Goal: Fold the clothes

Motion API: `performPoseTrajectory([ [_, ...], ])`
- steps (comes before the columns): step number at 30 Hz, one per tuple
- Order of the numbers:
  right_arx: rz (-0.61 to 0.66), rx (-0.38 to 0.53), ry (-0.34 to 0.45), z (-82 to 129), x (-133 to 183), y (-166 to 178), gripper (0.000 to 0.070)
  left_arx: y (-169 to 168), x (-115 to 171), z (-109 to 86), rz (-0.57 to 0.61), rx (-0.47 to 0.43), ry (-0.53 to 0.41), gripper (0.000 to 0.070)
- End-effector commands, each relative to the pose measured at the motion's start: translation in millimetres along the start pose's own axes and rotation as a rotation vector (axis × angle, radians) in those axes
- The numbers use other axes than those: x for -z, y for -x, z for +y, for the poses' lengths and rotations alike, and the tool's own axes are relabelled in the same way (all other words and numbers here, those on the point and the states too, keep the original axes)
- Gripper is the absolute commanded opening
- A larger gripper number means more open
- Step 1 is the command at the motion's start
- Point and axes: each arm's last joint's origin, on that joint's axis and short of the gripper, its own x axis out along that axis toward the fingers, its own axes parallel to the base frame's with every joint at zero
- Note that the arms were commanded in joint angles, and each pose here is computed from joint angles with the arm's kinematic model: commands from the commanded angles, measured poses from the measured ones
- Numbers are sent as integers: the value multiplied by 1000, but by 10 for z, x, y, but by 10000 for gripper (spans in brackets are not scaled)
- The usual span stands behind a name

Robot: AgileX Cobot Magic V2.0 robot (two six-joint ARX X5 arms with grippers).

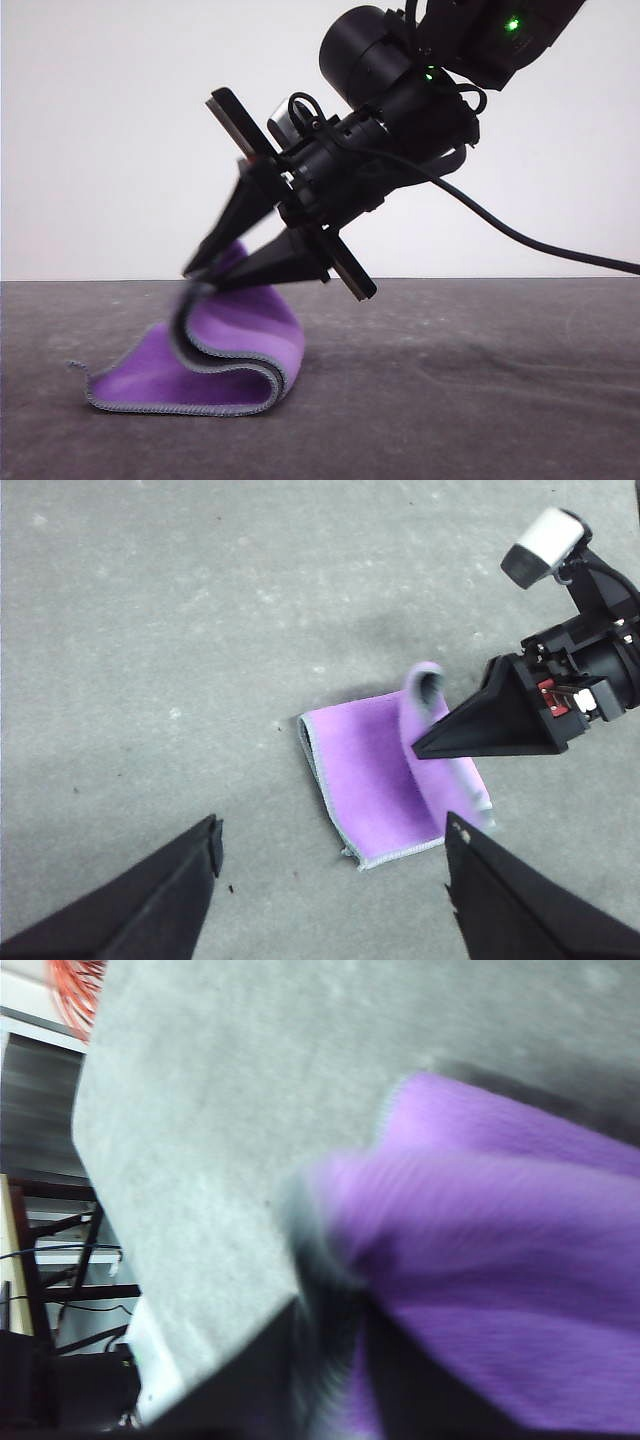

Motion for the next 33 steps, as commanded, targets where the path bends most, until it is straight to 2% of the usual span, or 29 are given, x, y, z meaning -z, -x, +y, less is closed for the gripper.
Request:
performPoseTrajectory([
  [1,7,-17,-3,27,-18,-66,372,6,-27,-7,-11,4,-9,432],
  [6,6,-79,41,76,-59,0,391,6,-27,-7,-11,4,-8,432],
  [9,-18,-66,109,144,-81,129,390,6,-27,-7,-11,4,-8,432],
  [11,-43,17,176,201,-59,252,389,6,-27,-7,-11,4,-6,432],
  [16,-32,332,353,309,117,643,387,6,-27,-7,-11,4,-4,432],
  [19,-30,418,415,352,231,892,387,6,-26,-7,-10,4,-4,432],
  [26,-155,473,404,253,523,1470,387,5,-26,-6,-9,4,-3,432],
  [33,-250,537,337,32,830,1806,388,5,-20,-6,-4,4,0,432],
])
